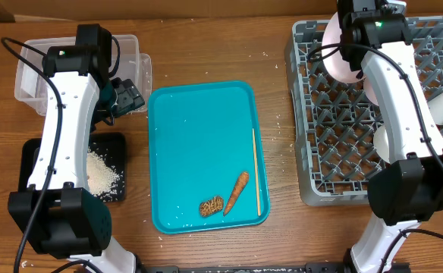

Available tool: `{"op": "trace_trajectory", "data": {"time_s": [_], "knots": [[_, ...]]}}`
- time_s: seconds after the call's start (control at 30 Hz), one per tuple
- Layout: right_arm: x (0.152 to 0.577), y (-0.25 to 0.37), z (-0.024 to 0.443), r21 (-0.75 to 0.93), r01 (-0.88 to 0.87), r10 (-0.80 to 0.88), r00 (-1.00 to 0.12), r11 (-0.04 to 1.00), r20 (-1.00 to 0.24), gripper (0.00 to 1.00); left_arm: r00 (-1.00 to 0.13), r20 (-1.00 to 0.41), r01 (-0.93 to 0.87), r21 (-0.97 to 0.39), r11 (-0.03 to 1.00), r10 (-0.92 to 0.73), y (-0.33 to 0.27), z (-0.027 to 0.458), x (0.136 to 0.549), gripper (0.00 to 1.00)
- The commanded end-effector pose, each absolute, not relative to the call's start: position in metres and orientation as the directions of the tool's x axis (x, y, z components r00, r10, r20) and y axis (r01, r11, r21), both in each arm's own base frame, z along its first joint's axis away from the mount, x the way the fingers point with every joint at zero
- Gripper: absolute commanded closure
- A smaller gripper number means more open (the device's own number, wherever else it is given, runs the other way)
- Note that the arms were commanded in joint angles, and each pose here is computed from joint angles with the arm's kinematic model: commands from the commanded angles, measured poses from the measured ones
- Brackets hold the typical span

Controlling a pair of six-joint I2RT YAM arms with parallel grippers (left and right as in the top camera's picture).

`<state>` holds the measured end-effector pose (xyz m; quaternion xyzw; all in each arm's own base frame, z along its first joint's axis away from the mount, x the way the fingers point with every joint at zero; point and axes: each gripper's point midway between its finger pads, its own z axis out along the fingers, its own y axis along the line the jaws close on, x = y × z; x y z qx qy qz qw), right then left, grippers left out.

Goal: Sort waste into correct bins and load items into the dishwasher
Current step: 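Lift the white plate and stand it upright in the rack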

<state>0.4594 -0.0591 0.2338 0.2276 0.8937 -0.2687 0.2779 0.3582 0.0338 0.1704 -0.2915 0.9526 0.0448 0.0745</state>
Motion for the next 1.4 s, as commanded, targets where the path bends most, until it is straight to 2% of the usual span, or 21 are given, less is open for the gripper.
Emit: {"op": "trace_trajectory", "data": {"time_s": [0.0, 0.43, 0.7, 0.77, 0.83, 0.87, 0.9, 1.0, 1.17, 1.37], "knots": [[0.464, -0.058, 0.235, -0.349, 0.567, 0.255, -0.727, 0.746, -0.637, 0.96, -0.810, -0.175, -0.575, 0.050, 0.816, -0.560, 0.035, 0.171, 0.357, 0.00], [0.471, -0.063, 0.222, -0.408, 0.569, 0.229, -0.740, 0.714, -0.633, 0.96, -0.810, -0.175, -0.575, 0.050, 0.816, -0.560, 0.035, 0.171, 0.357, 0.00], [0.468, -0.049, 0.220, -0.424, 0.536, 0.203, -0.762, 0.730, -0.615, 0.96, -0.810, -0.175, -0.575, 0.050, 0.816, -0.560, 0.035, 0.171, 0.357, 0.00], [0.468, -0.040, 0.220, -0.426, 0.521, 0.189, -0.769, 0.740, -0.611, 0.94, -0.810, -0.175, -0.575, 0.050, 0.816, -0.560, 0.035, 0.171, 0.357, 0.00], [0.469, -0.032, 0.220, -0.425, 0.508, 0.176, -0.771, 0.749, -0.612, 0.86, -0.810, -0.175, -0.575, 0.050, 0.816, -0.560, 0.035, 0.171, 0.357, 0.00], [0.469, -0.029, 0.221, -0.424, 0.501, 0.171, -0.774, 0.754, -0.610, 0.78, -0.810, -0.175, -0.576, 0.050, 0.816, -0.560, 0.035, 0.171, 0.357, 0.00], [0.469, -0.025, 0.221, -0.423, 0.495, 0.166, -0.775, 0.759, -0.610, 0.63, -0.810, -0.175, -0.576, 0.050, 0.816, -0.560, 0.035, 0.171, 0.357, 0.00], [0.466, -0.009, 0.225, -0.402, 0.457, 0.158, -0.792, 0.793, -0.589, 0.38, -0.810, -0.175, -0.575, 0.050, 0.816, -0.560, 0.035, 0.171, 0.357, 0.00], [0.456, 0.024, 0.241, -0.252, 0.381, 0.198, -0.819, 0.890, -0.539, 0.33, -0.810, -0.175, -0.576, 0.050, 0.816, -0.560, 0.035, 0.171, 0.357, 0.00], [0.422, 0.086, 0.278, 0.105, 0.220, 0.243, -0.873, 0.970, -0.422, 0.22, -0.810, -0.175, -0.575, 0.050, 0.816, -0.560, 0.035, 0.171, 0.357, 0.00]]}}
